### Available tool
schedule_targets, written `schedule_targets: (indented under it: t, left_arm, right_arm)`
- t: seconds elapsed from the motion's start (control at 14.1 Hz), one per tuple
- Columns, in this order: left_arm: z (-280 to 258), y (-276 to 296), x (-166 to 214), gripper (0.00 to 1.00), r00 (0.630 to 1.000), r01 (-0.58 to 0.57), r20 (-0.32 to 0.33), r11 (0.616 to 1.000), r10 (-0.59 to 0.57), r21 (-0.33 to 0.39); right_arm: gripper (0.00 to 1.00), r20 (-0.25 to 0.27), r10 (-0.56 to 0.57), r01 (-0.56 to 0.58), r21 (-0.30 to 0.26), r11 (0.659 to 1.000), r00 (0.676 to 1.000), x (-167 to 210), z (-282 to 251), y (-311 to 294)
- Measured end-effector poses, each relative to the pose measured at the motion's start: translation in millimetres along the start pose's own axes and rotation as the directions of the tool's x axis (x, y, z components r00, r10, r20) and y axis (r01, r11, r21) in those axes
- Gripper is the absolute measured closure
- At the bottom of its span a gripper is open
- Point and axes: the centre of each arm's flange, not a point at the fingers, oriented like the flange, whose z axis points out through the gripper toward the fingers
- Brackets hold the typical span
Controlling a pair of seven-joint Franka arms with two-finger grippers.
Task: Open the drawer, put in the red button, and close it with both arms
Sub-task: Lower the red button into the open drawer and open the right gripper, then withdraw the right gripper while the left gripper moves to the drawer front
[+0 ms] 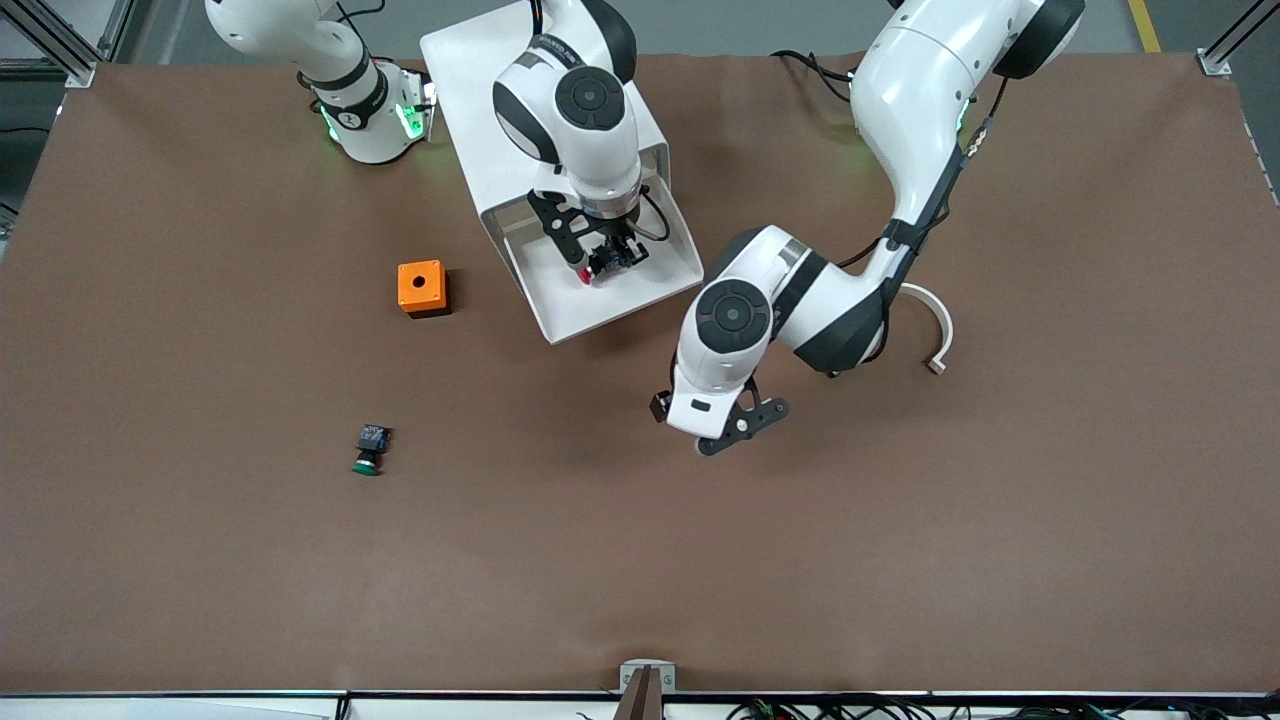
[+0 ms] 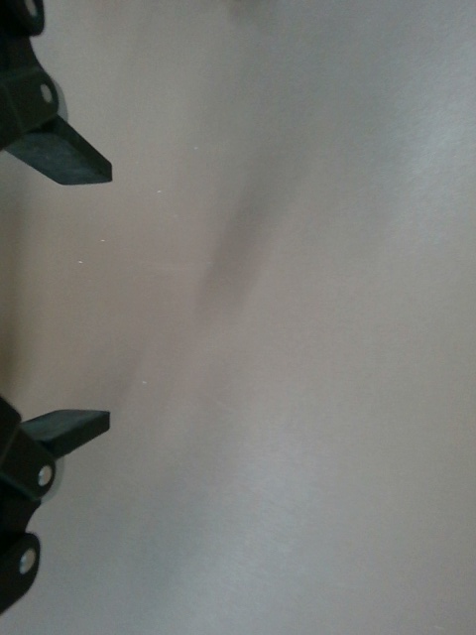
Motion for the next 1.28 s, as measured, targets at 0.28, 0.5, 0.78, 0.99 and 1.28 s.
schedule_targets:
  t: [0.28, 0.5, 0.78, 0.99, 1.28]
  left_arm:
    - [4, 3, -9, 0.0, 1.0, -0.016, -0.002, 1.0, 0.016, 0.01]
    - [8, 3, -13, 0.0, 1.0, -0.021, 0.001, 1.0, 0.021, 0.016]
    - [13, 2, -17, 0.0, 1.0, -0.031, -0.004, 0.999, 0.031, 0.033]
    - [13, 5, -27, 0.0, 0.999, -0.046, -0.004, 0.998, 0.046, 0.037]
    - [9, 14, -50, 0.0, 0.997, -0.08, 0.0, 0.996, 0.08, 0.031]
  right_arm:
    - [0.26, 0.003, -0.016, 0.016, 0.01, 1.0, 1.0, -2, -5, -1]
    - [0.0, 0.0, -0.122, 0.122, -0.007, 0.993, 0.993, 13, -26, -7]
    - [0.0, 0.028, -0.323, 0.324, -0.072, 0.943, 0.946, 86, -92, -19]
    - [0.0, 0.076, -0.446, 0.452, -0.094, 0.887, 0.892, 167, -147, -14]
    - [0.0, 0.12, -0.561, 0.57, -0.065, 0.819, 0.819, 285, -200, 11]
